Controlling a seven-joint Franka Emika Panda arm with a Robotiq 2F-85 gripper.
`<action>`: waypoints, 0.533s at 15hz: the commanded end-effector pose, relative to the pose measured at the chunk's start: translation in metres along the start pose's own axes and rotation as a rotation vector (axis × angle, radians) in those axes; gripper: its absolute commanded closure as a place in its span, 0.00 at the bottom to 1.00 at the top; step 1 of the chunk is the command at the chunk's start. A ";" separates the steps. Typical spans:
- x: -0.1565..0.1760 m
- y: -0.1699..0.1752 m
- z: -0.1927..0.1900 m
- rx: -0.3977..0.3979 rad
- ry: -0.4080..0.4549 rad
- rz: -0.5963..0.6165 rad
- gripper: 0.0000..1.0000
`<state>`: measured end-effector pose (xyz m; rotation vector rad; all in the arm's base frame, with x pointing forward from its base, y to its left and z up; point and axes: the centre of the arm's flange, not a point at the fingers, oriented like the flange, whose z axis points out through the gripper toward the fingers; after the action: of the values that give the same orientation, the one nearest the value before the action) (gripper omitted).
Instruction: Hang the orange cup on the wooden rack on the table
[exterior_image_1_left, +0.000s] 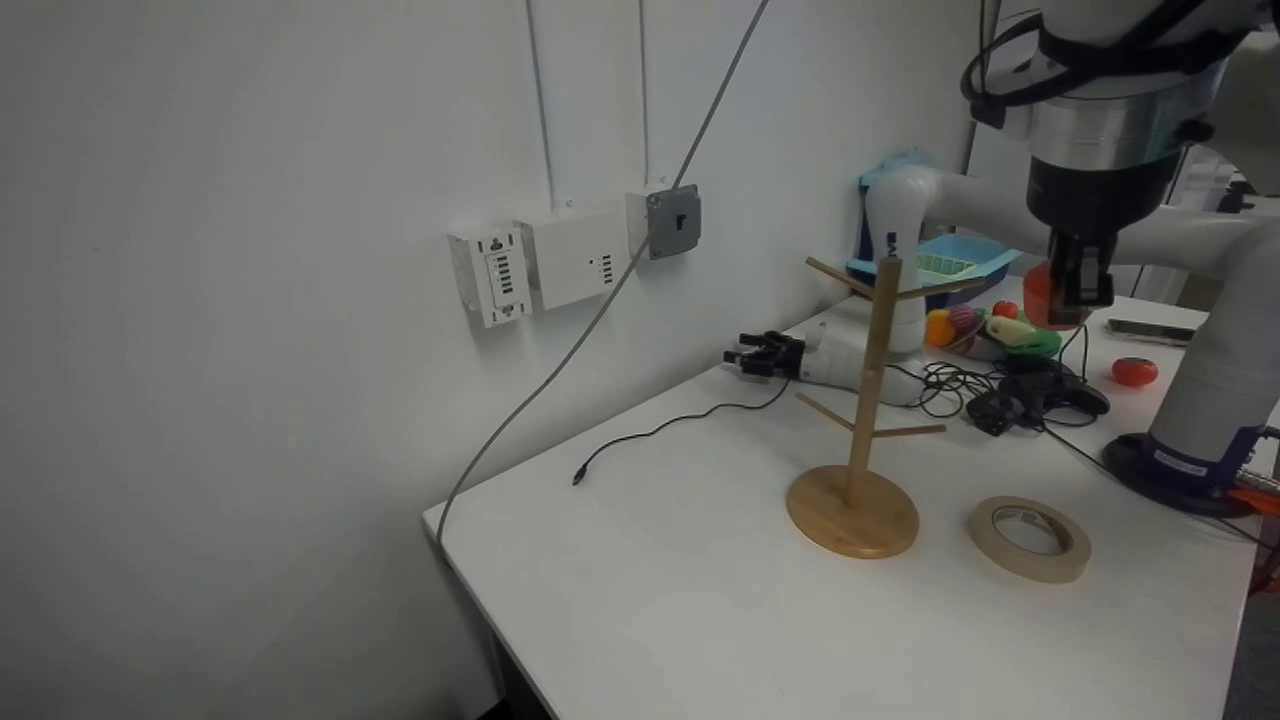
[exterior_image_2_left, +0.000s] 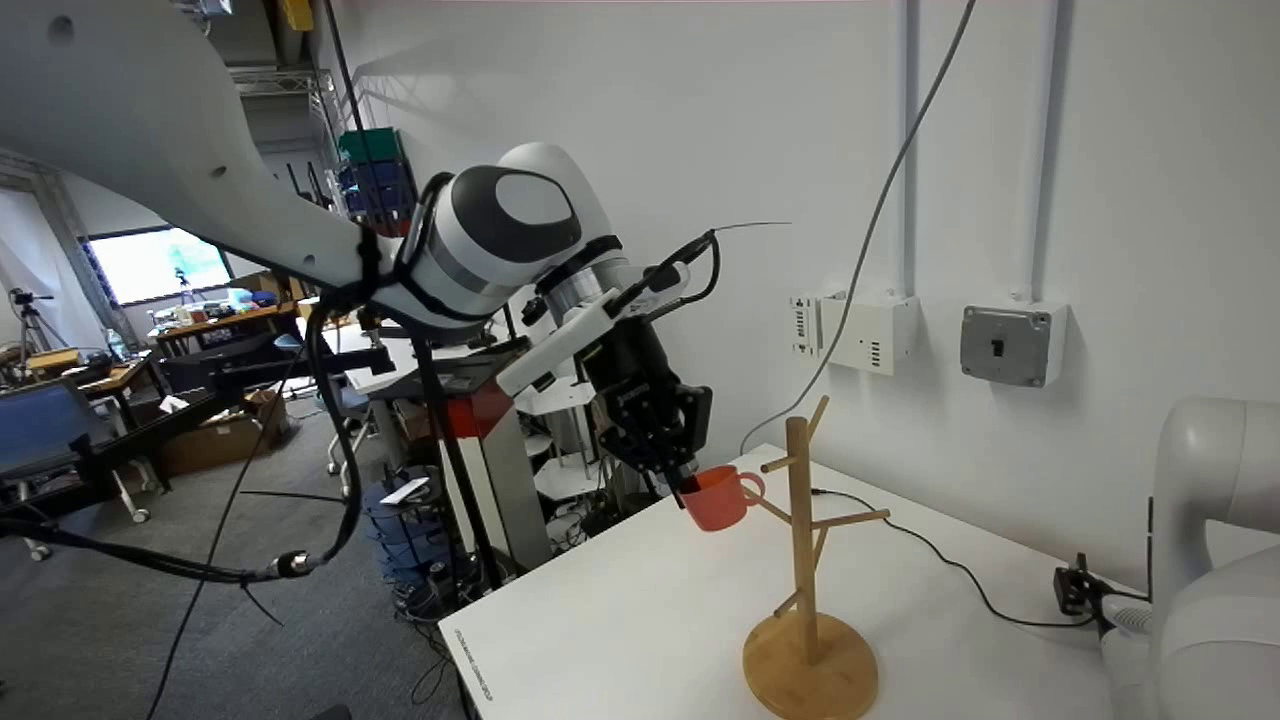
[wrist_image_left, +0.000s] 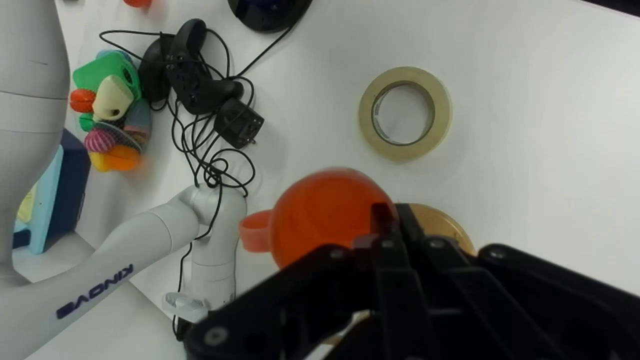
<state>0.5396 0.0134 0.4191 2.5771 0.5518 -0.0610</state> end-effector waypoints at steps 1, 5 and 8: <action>0.003 0.011 -0.015 0.000 -0.007 -0.048 0.99; 0.009 0.012 -0.016 0.006 -0.022 -0.088 0.99; 0.011 0.010 -0.014 0.005 -0.044 -0.122 0.99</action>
<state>0.5448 0.0164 0.4282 2.5478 0.6492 -0.1005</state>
